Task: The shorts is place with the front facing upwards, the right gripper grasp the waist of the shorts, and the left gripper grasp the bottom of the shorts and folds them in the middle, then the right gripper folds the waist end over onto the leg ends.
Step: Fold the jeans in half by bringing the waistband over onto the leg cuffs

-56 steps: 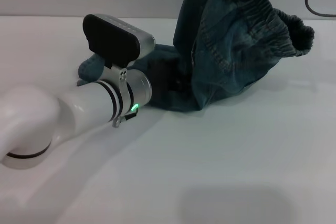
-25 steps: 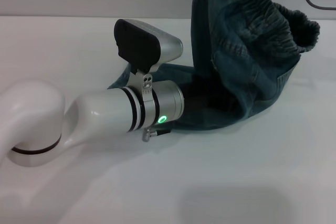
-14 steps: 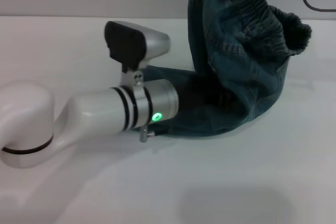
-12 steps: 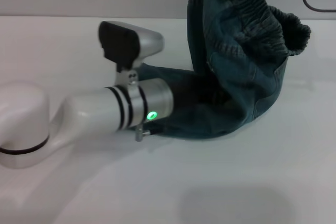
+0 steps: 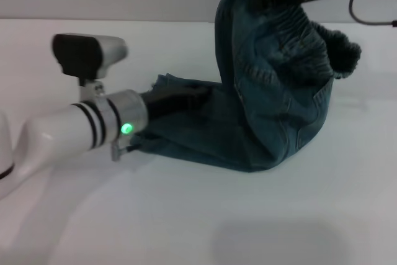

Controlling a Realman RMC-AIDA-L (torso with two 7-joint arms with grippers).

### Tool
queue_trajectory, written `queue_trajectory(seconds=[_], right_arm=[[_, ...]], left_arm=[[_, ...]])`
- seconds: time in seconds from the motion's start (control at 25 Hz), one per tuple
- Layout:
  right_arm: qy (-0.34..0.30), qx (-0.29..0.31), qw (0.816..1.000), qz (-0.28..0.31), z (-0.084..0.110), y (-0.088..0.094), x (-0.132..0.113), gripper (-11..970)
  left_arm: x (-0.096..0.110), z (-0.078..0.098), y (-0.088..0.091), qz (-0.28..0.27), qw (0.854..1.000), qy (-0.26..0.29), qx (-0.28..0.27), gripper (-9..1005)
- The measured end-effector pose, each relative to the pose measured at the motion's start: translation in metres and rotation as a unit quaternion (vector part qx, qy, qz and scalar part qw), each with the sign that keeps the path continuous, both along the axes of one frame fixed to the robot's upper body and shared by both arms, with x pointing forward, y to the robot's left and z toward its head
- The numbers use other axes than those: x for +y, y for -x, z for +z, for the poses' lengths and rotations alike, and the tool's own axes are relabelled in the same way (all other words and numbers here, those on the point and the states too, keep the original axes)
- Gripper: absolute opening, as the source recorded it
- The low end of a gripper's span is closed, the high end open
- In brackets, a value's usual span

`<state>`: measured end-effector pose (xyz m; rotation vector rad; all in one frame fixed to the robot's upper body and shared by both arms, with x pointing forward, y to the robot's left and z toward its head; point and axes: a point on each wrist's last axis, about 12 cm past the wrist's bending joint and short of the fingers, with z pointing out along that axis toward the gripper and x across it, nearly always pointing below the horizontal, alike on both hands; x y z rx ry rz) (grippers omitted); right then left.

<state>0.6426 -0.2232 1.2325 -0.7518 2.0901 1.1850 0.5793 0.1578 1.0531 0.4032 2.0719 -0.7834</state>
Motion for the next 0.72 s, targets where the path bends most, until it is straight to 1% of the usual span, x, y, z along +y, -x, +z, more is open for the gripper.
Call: queue_trajectory(seconds=[0.12,0.16,0.2,0.24,0.28,0.4,0.48,0.6,0.72], right_arm=[[0.000,0.008,1.000,0.006,-0.005,0.001,0.005,72],[-0.001,0.010,1.000,0.009,-0.007,0.001,0.008,72],[-0.001,0.009,1.000,0.011,-0.008,0.001,0.010,72],[-0.001,0.009,1.000,0.012,-0.009,0.001,0.011,72],[-0.001,0.009,1.000,0.013,-0.010,0.001,0.014,72],[0.000,0.008,1.000,0.011,-0.015,0.000,0.020,73],[0.003,0.009,1.000,0.010,-0.020,-0.002,0.026,75],[0.012,0.009,1.000,0.011,-0.026,-0.004,0.038,82],[0.025,0.006,0.999,0.026,-0.029,-0.003,0.050,88]], left_arm=[[0.019,0.002,-0.006,0.034,0.999,0.005,-0.010,265],[0.029,0.005,-0.010,0.054,0.998,0.009,-0.019,265],[0.033,0.006,-0.011,0.060,0.998,0.011,-0.023,265],[0.047,0.013,-0.017,0.083,0.996,0.019,-0.040,265],[0.047,0.013,-0.017,0.083,0.996,0.019,-0.040,265],[0.070,0.025,-0.025,0.115,0.990,0.036,-0.070,265],[0.086,0.029,-0.027,0.141,0.985,0.042,-0.086,265],[0.101,0.031,-0.028,0.164,0.980,0.044,-0.102,266],[0.110,0.032,-0.027,0.175,0.976,0.048,-0.118,273]])
